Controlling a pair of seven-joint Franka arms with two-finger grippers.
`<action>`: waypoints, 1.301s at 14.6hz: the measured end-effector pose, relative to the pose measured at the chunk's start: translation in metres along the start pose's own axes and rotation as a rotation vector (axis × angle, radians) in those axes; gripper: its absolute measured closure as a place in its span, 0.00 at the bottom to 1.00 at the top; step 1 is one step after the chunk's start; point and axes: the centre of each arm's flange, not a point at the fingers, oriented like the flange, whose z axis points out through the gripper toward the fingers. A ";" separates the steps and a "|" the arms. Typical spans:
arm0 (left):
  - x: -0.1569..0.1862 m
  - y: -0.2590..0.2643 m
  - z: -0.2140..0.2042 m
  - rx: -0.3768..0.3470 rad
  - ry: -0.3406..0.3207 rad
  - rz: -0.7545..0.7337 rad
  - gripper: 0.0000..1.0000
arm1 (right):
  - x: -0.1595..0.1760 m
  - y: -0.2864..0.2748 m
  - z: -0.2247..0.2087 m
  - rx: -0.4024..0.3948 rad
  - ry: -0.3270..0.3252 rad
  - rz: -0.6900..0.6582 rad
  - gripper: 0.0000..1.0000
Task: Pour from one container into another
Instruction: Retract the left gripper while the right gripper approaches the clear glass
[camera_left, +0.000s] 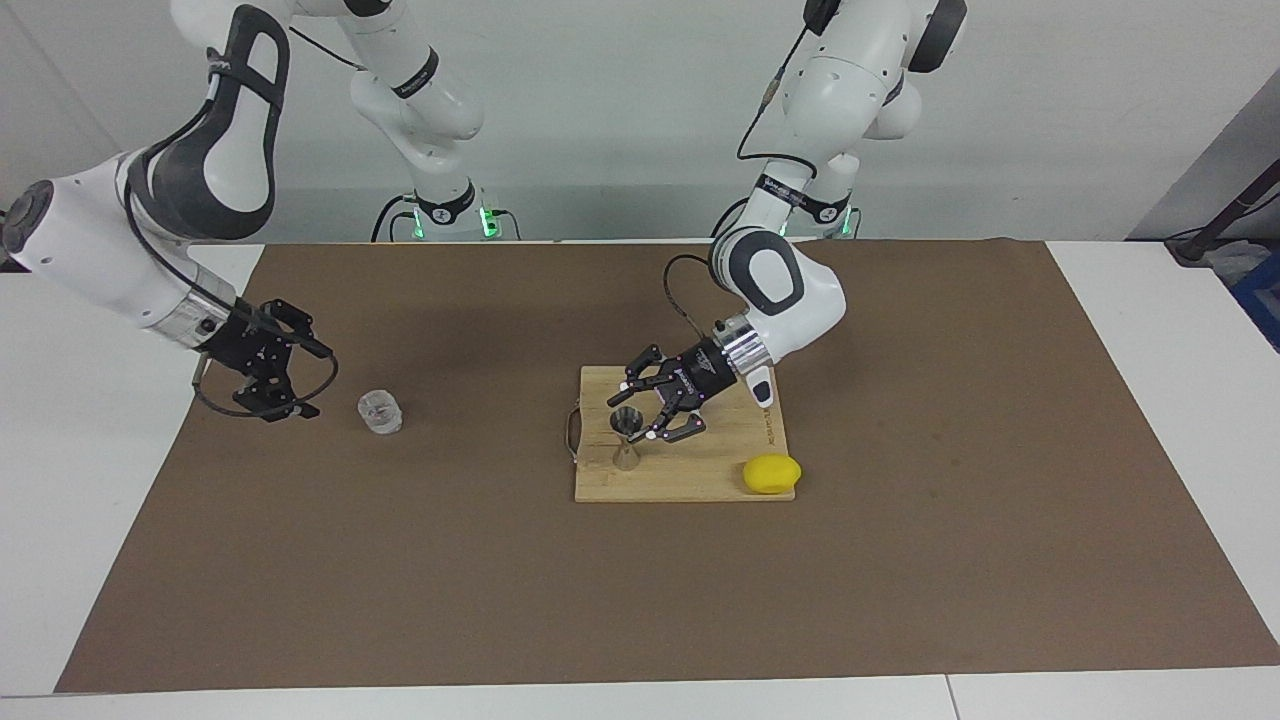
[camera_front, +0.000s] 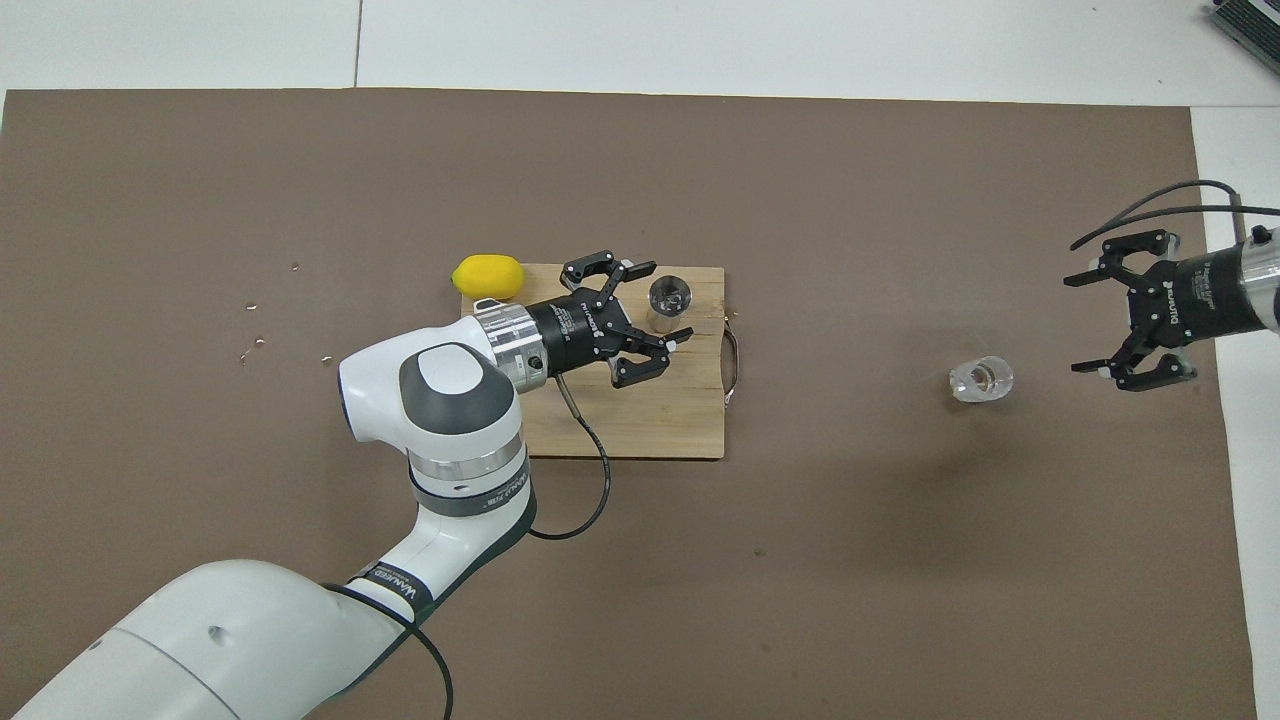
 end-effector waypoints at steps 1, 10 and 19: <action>-0.002 0.003 -0.002 -0.006 -0.004 0.005 0.00 | 0.009 0.003 0.007 0.012 -0.021 0.029 0.00; -0.058 0.018 -0.073 0.012 -0.007 0.174 0.00 | 0.058 0.040 0.067 0.110 -0.186 0.119 0.00; -0.062 0.093 -0.178 0.089 0.331 0.534 0.00 | 0.073 0.076 0.107 0.199 -0.277 0.151 0.00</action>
